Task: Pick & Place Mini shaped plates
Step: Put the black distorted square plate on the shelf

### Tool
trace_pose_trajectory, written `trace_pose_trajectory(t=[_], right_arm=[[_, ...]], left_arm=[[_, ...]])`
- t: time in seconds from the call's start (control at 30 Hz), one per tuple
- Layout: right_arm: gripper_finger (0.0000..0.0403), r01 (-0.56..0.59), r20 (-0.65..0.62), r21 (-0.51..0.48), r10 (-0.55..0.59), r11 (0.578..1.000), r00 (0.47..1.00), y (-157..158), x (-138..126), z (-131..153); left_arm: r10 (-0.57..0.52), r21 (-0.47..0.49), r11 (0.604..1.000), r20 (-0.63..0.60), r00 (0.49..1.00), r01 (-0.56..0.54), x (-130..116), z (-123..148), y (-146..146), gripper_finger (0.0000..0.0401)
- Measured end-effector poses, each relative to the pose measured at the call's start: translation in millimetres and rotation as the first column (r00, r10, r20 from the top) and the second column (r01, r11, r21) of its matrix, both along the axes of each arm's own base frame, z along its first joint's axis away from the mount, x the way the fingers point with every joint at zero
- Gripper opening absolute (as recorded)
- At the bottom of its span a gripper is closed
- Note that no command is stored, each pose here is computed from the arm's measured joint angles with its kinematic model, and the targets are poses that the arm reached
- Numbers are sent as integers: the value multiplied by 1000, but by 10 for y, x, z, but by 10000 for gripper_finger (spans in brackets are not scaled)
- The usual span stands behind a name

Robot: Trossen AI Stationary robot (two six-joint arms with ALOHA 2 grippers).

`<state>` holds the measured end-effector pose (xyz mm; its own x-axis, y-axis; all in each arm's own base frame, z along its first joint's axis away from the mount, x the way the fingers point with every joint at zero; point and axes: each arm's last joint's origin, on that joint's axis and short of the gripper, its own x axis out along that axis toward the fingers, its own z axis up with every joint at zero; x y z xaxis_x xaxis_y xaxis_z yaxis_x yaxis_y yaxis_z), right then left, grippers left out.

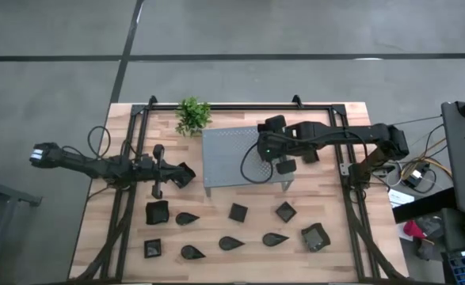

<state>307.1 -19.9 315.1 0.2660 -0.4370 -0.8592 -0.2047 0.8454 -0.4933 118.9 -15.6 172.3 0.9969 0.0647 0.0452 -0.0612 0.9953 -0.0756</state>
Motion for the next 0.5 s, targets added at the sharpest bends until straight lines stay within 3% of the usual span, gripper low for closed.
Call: trace_pose_trajectory(t=[0.33,0.5], right_arm=[[8,30,-7,6,-30,1000,1000,-8,-12,-53],[8,44,-36,-37,-46,998,998,-18,-33,-130]], left_arm=[[0,0,1000,-1,1000,0,0,-1,0,0],[1,0,1000,-1,1000,-1,0,-1,0,0]])
